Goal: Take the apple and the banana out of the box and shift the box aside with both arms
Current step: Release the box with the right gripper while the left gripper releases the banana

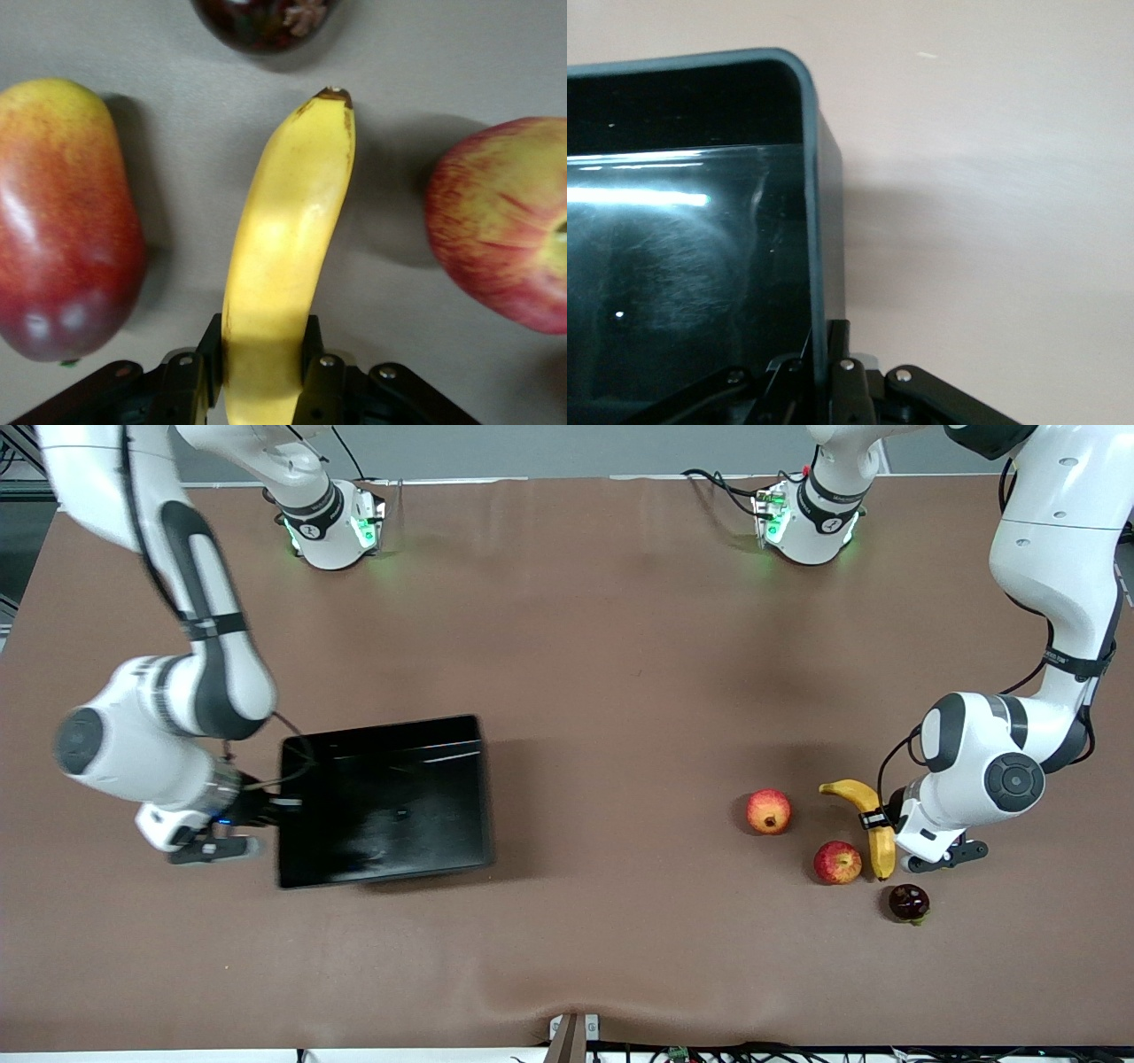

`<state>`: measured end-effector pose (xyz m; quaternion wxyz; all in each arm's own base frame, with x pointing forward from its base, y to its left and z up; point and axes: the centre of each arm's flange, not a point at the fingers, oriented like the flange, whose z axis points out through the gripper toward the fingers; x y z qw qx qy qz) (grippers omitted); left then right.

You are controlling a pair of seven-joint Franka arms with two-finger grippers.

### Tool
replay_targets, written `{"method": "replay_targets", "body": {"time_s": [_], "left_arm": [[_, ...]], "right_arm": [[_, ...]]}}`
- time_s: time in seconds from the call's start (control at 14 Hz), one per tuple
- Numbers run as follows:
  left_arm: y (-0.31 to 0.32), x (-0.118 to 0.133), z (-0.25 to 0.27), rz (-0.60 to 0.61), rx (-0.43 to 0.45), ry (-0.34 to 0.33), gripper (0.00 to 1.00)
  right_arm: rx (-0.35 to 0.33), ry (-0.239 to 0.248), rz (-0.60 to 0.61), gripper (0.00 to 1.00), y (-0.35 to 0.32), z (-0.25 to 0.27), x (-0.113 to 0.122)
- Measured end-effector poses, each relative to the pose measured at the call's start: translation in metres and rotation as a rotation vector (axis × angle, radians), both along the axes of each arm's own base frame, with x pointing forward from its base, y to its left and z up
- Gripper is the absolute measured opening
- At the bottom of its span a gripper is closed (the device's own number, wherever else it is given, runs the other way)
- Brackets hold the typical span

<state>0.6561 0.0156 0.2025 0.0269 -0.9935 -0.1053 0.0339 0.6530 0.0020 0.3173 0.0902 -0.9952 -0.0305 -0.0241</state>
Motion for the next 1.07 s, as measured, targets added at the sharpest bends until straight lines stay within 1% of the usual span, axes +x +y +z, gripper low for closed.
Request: {"method": "replay_targets", "body": {"time_s": [0.14,0.36,0.43,0.64,0.71,0.79,0.86,1.07], "left_arm": [[0.001,0.0,-0.004,-0.012,0.01,-0.003,0.37],[0.0,0.001,-0.006,-0.016,0.009,-0.008,0.37],[-0.001,0.001,-0.005,-0.017,0.008,-0.011,0.43],[-0.001,0.006,0.001,-0.017,0.008,-0.027,0.72],[-0.001,0.008,0.004,-0.017,0.008,-0.034,0.81],[-0.002,0.01,0.009,-0.018,0.008,-0.044,0.93],[-0.003,0.013,0.016,-0.019,0.009,-0.06,1.0],[-0.007,0.025,0.06,-0.025,0.017,-0.129,1.0]], "right_arm": [[-0.012,0.015,-0.032,0.04,-0.059,-0.008,-0.013],[-0.07,0.015,-0.058,0.04,-0.148,-0.017,-0.032],[-0.076,0.012,-0.075,0.04,-0.171,-0.019,-0.039],[-0.084,0.021,-0.119,0.04,-0.206,-0.034,-0.052],[-0.09,0.018,-0.128,0.04,-0.211,-0.041,-0.054],[-0.099,0.013,-0.133,0.04,-0.213,-0.05,-0.053],[-0.107,0.011,-0.134,0.04,-0.214,-0.059,-0.052],[-0.114,0.024,-0.137,0.04,-0.215,-0.081,-0.053]]}}
